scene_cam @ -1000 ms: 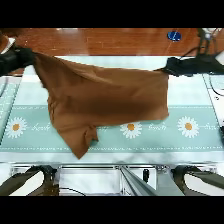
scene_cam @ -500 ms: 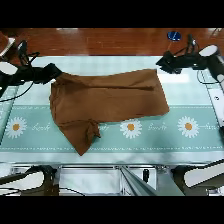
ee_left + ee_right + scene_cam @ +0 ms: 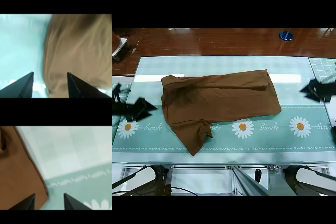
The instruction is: Fold the shirts.
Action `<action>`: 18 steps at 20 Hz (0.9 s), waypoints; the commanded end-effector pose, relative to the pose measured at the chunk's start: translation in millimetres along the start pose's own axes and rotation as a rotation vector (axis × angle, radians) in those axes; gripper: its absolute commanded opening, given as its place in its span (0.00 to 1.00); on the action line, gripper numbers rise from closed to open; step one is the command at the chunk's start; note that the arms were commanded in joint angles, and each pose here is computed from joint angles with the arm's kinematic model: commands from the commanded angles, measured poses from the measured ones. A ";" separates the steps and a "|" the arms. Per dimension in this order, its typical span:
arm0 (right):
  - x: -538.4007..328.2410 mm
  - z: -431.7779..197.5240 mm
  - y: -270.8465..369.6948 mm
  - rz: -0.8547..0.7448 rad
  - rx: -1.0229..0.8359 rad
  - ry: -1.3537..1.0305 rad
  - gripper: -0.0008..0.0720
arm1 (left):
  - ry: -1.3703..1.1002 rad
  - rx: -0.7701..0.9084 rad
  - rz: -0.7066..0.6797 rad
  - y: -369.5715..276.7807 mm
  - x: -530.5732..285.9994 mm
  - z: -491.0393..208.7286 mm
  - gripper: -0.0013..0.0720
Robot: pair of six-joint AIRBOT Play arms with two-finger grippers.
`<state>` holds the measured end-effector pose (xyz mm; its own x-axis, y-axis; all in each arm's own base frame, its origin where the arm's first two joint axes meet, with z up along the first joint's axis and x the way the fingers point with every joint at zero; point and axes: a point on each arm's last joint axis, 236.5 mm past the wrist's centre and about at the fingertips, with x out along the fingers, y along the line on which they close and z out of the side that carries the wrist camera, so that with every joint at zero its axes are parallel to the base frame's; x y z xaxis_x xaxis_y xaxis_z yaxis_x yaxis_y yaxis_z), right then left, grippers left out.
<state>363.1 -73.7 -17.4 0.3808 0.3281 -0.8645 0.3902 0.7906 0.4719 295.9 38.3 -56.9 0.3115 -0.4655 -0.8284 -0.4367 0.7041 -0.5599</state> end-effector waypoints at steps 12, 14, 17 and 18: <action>21.9 -92.3 3.2 0.130 0.095 0.033 0.58 | 0.065 -0.057 -0.138 -21.0 80.4 -75.4 0.68; 22.0 -92.2 2.9 0.129 0.102 0.033 0.58 | 0.058 -0.040 -0.133 -26.7 87.1 -75.0 0.09; 25.0 -91.6 -1.6 0.115 0.115 0.036 0.58 | 0.047 -0.028 -0.134 -29.5 86.6 -71.0 0.04; 30.4 -95.4 -3.9 0.116 0.138 0.063 0.58 | 0.044 -0.026 -0.135 -30.4 85.9 -69.5 0.04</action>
<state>295.1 -17.8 -54.7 0.3977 0.4397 -0.8053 0.4320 0.6846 0.5872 270.0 -59.4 -112.1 0.3144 -0.5909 -0.7430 -0.4248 0.6124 -0.6667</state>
